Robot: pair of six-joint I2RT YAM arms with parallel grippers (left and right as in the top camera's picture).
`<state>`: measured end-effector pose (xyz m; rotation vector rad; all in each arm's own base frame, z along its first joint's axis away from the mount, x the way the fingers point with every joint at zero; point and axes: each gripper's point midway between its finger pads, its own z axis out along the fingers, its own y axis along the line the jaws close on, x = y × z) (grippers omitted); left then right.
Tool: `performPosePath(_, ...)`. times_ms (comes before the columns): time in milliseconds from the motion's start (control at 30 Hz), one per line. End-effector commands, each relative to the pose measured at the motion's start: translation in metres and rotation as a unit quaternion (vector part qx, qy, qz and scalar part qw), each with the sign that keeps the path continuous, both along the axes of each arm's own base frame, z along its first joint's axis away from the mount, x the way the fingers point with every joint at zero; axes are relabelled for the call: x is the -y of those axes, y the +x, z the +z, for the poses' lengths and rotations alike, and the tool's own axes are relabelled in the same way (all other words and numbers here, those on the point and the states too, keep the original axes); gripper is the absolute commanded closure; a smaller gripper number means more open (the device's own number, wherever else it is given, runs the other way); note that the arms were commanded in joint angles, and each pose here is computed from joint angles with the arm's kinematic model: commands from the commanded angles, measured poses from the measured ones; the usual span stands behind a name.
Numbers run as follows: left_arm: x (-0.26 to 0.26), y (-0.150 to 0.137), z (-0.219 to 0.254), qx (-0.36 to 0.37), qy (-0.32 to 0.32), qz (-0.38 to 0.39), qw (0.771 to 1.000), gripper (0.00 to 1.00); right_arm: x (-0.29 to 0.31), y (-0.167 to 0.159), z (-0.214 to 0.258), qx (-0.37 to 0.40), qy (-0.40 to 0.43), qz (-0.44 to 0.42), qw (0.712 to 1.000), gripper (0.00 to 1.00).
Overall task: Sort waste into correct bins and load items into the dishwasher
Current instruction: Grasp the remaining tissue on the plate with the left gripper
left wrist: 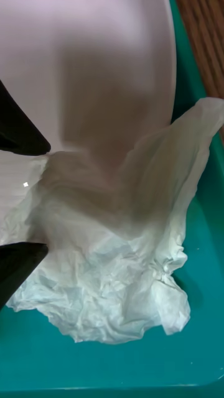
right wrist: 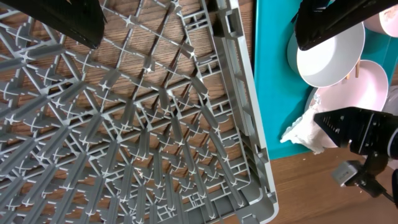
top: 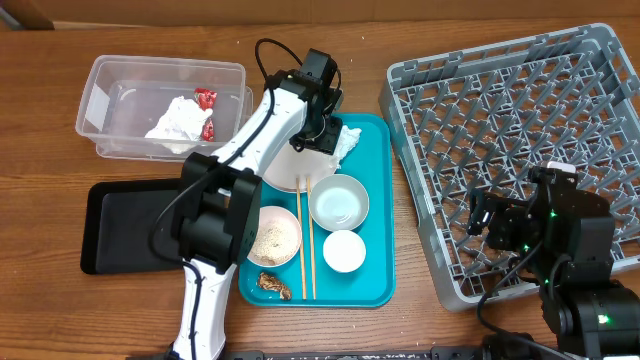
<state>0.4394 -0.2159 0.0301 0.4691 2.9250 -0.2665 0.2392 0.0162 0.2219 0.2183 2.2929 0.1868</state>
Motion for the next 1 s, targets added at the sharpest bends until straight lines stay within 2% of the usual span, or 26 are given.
performPosePath(0, -0.0034, 0.0008, -0.0073, 0.000, 0.014, 0.008, 1.000, 0.57, 0.0017, 0.0006, 0.0114, 0.017, -0.002, -0.004, 1.000, 0.00)
performPosePath(367, -0.0042, 0.0023, -0.0073, 0.004, 0.019, 0.009, 1.000, 0.56, 0.0017, 0.0006, 0.0113, 0.016, -0.002, -0.004, 1.000, 0.00)
performPosePath(433, -0.0035, 0.0037, -0.0088, 0.008, 0.017, 0.009, 1.000, 0.49, 0.0017, 0.0006, 0.0114, 0.017, -0.002, -0.004, 1.000, 0.00)
performPosePath(500, -0.0033, 0.0040, -0.0098, 0.009, 0.016, 0.009, 1.000, 0.53, 0.0017, 0.0006, 0.0114, 0.017, -0.002, -0.004, 1.000, 0.00)
performPosePath(967, -0.0011, 0.0023, -0.0148, 0.009, 0.014, 0.006, 1.000, 0.53, 0.0017, 0.0006, 0.0114, 0.017, -0.002, -0.004, 1.000, 0.00)
